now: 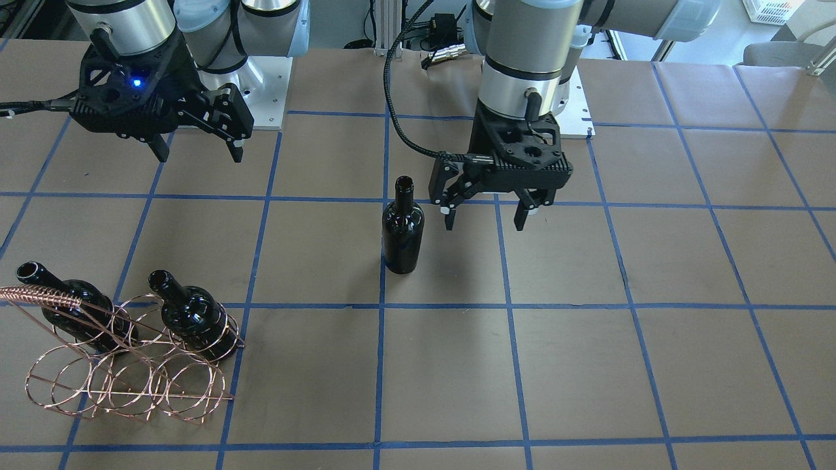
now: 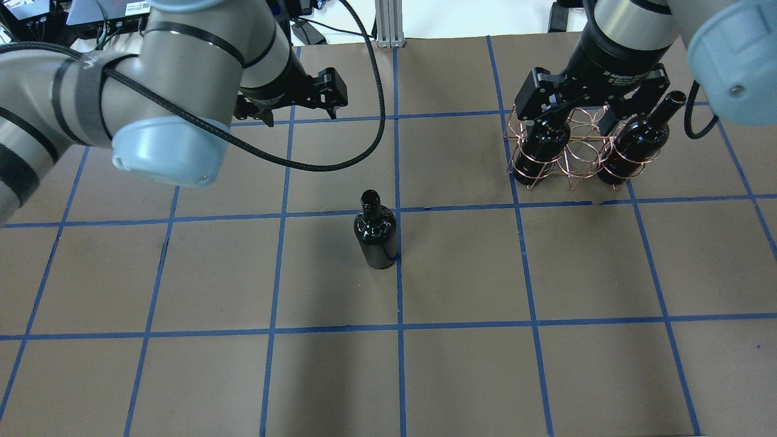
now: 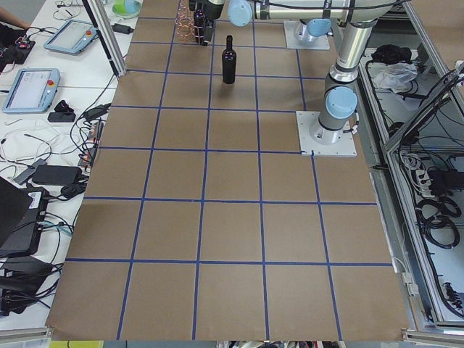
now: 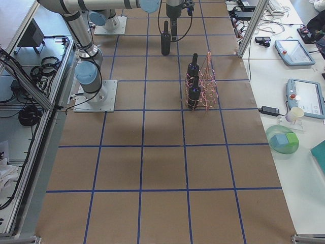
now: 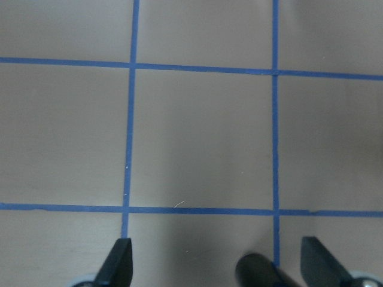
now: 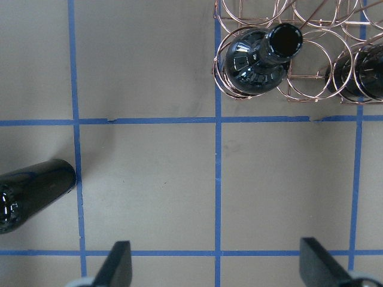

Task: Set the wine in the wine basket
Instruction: 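Open the left gripper and raise it away from the bottle, then move the right gripper from the wire rack over the bottle neck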

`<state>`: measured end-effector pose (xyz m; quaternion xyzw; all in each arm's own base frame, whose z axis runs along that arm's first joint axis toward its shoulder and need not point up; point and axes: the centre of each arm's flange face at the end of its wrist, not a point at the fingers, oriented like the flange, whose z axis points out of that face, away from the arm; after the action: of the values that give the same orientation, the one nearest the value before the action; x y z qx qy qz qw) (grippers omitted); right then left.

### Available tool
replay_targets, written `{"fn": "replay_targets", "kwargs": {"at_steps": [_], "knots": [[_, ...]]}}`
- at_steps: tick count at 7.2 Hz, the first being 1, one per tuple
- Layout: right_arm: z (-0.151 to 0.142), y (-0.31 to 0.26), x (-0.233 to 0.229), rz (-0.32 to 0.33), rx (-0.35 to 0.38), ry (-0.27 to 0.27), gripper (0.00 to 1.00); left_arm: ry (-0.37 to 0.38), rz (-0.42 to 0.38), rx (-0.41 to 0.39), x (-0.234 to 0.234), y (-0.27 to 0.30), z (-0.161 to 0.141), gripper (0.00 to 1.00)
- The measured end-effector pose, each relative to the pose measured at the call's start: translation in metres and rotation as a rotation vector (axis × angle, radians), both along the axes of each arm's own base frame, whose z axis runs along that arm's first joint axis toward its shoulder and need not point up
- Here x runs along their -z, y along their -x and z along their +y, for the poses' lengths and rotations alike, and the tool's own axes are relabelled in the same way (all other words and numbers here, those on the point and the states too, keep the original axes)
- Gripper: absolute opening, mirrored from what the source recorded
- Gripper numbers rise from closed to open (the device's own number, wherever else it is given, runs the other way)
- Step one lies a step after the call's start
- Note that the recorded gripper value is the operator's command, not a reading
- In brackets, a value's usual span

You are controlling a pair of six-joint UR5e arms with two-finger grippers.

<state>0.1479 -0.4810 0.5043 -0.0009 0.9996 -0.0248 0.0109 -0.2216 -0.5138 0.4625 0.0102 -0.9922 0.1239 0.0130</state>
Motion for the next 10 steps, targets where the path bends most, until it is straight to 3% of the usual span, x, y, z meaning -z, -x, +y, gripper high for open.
{"fn": "replay_targets", "kwargs": {"at_steps": [2, 4, 6, 8, 10], "knots": [[-0.001, -0.036, 0.005, 0.02, -0.071, 0.009, 1.0, -0.095, -0.046, 0.092, -0.009, -0.042, 0.004, 1.0], [-0.013, -0.099, 0.022, 0.058, -0.186, 0.019, 1.0, -0.112, -0.052, 0.128, -0.013, -0.063, 0.004, 1.0], [-0.022, -0.158, 0.036, 0.06, -0.22, 0.019, 1.0, -0.112, -0.052, 0.135, -0.015, -0.067, 0.007, 1.0], [-0.009, -0.204, 0.042, 0.046, -0.239, 0.031, 1.0, -0.118, -0.055, 0.135, -0.013, -0.068, 0.009, 1.0], [0.005, -0.237, 0.063, 0.051, -0.266, 0.003, 1.0, -0.126, -0.057, 0.133, -0.01, -0.069, 0.011, 1.0]]}}
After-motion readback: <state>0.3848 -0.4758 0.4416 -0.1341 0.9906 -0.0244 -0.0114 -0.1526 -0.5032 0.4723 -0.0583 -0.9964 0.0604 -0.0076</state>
